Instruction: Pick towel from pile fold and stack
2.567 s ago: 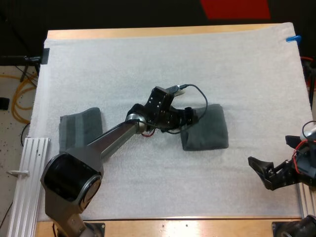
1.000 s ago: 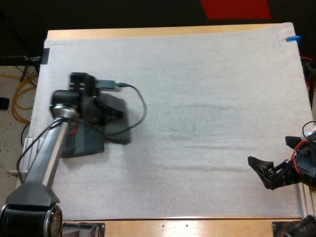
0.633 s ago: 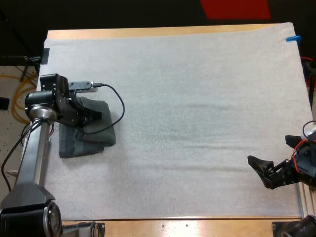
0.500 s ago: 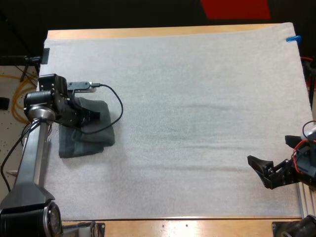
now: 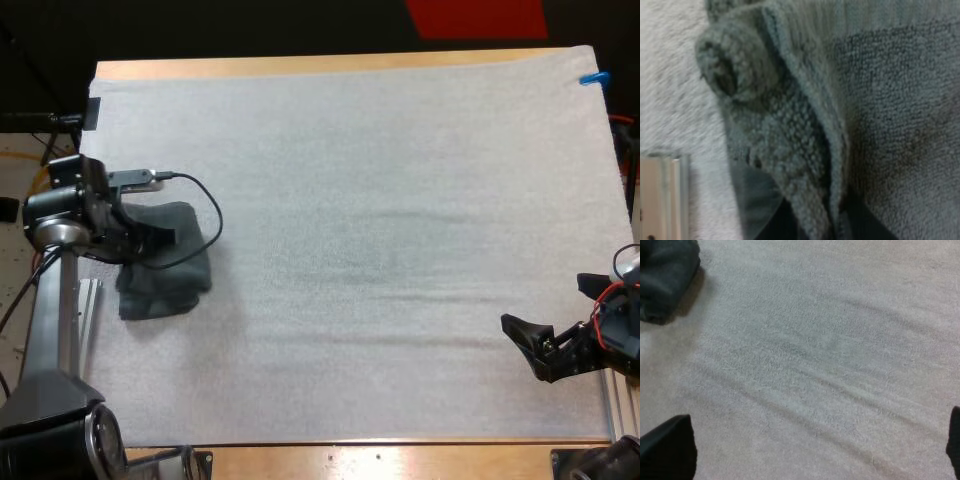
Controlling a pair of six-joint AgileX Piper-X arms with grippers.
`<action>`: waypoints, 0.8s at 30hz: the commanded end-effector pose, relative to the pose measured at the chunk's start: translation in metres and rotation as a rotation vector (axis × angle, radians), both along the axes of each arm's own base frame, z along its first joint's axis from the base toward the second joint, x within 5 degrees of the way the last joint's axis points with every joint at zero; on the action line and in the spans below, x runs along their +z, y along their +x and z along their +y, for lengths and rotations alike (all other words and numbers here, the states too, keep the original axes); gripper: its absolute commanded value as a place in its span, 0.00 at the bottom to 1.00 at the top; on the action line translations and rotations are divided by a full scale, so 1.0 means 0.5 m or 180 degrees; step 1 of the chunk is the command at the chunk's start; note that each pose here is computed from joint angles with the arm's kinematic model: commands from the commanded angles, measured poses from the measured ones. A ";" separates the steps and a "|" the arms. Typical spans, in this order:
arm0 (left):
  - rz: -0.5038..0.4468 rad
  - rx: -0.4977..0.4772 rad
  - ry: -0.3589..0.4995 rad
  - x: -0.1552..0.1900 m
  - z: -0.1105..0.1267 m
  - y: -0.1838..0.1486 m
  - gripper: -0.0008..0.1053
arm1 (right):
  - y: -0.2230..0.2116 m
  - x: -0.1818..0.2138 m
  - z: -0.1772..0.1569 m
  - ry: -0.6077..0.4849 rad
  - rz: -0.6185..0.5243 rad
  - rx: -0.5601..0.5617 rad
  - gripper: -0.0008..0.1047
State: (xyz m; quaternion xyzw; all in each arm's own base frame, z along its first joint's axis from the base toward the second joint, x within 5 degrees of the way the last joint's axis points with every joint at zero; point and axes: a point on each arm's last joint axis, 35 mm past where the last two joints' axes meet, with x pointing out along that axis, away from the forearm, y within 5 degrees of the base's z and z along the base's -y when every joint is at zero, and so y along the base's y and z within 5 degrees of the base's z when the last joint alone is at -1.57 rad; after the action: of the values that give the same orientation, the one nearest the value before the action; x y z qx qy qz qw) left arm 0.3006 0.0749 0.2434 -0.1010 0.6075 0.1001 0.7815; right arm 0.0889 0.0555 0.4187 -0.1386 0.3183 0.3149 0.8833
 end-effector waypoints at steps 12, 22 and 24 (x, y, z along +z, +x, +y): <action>-0.0130 0.0004 -0.0590 0.014 0.032 -0.019 0.01 | 0.001 0.006 0.000 0.0021 -0.0044 0.0001 0.95; -0.0606 -0.0110 -0.0830 0.080 0.017 -0.038 0.01 | 0.001 0.006 0.000 0.0021 -0.0044 0.0001 0.95; -0.0617 -0.0114 -0.0834 0.083 0.016 -0.040 0.01 | 0.001 0.006 0.000 0.0021 -0.0044 0.0001 0.95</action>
State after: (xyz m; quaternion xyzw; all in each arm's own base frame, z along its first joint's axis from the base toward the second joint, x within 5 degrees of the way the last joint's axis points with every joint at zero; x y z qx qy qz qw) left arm 0.2809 0.0837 0.2808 -0.1999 0.5434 0.0003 0.8153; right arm 0.0889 0.0555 0.4187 -0.1386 0.3183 0.3149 0.8833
